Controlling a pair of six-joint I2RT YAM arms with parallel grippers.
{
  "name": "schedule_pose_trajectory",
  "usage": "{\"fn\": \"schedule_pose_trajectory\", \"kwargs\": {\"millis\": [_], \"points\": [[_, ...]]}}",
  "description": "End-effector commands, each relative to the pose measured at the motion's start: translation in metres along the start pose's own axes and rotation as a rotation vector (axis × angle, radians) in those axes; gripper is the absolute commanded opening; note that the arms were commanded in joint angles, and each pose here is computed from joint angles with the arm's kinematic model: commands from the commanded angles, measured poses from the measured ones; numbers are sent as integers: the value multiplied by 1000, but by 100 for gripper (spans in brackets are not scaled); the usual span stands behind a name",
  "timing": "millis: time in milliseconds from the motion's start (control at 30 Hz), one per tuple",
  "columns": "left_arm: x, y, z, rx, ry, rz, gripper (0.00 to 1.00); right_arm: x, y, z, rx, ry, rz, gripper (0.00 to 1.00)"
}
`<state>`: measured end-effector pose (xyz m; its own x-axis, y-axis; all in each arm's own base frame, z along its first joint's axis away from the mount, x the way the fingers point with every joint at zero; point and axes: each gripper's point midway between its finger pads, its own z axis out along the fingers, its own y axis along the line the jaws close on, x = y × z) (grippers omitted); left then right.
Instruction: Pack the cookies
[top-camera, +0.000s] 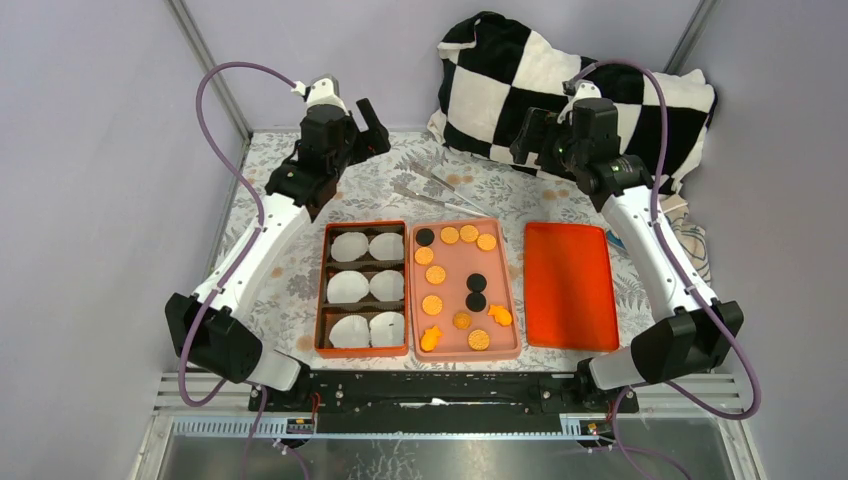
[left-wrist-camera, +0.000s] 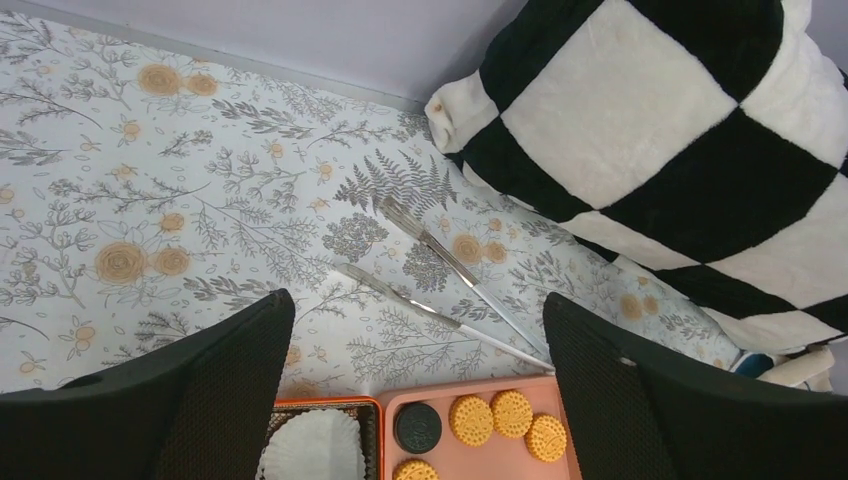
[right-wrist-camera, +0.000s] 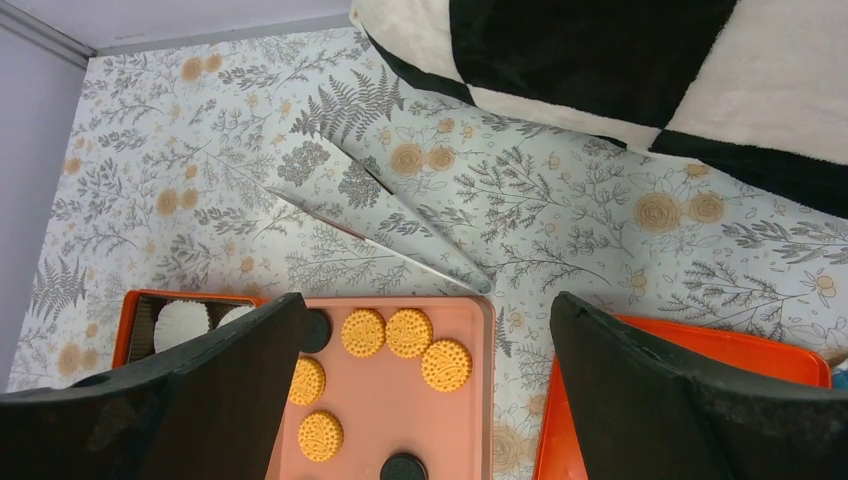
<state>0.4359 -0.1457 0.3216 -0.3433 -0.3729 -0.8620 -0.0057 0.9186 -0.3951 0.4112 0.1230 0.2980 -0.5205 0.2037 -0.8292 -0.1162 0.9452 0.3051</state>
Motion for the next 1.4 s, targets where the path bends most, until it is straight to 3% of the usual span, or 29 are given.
{"fn": "schedule_pose_trajectory", "kwargs": {"millis": [0,333,867,1367], "points": [[-8,9,-4,-39,-41,27,99,6,6,3,-21,22,-14,100],[17,18,23,-78,82,-4,97,26,9,57,27,175,-132,100],[54,38,55,-65,197,-83,96,120,36,162,38,409,-209,97],[68,52,68,-68,247,-106,96,193,67,191,-46,559,-314,100]]}}
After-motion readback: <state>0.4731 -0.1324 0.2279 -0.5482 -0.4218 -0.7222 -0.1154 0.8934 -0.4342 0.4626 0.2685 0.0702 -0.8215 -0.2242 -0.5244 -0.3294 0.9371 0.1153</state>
